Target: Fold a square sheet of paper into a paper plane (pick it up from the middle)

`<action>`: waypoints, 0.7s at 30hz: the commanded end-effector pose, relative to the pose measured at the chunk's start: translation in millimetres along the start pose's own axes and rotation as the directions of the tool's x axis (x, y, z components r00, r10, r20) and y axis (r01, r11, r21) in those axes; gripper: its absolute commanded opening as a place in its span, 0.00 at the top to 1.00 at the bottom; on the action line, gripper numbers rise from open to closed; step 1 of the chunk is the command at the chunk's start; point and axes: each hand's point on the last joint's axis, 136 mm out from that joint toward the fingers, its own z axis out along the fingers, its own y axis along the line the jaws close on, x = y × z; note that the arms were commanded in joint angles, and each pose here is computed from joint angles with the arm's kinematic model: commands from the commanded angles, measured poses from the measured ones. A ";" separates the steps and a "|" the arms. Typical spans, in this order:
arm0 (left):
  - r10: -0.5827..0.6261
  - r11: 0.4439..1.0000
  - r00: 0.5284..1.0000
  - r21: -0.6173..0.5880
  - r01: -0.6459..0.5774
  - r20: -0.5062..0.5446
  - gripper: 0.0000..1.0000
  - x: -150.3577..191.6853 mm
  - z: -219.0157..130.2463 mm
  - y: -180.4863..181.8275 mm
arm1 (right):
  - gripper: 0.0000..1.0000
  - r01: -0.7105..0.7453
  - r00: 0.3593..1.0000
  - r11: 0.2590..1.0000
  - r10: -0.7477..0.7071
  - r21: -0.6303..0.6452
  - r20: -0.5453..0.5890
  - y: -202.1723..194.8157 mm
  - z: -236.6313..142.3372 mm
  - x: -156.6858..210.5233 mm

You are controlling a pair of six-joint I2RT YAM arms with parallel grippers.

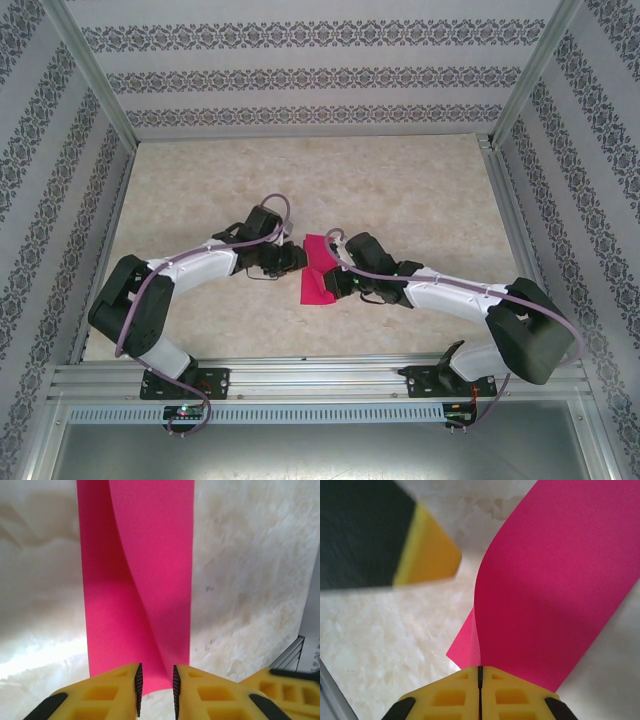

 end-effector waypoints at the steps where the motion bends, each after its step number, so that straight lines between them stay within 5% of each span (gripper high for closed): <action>1: 0.029 0.999 0.998 -0.032 -0.030 -0.049 0.78 17.7 11.0 2.1 | 0.91 -0.030 0.999 0.998 0.029 -0.053 -0.023 -0.2 1.8 2.7; 21: 0.016 0.988 0.994 -0.149 -0.032 -0.107 0.87 61.8 45.5 30.3 | 0.91 -0.085 0.995 0.996 0.084 -0.006 -0.058 -23.3 14.9 14.2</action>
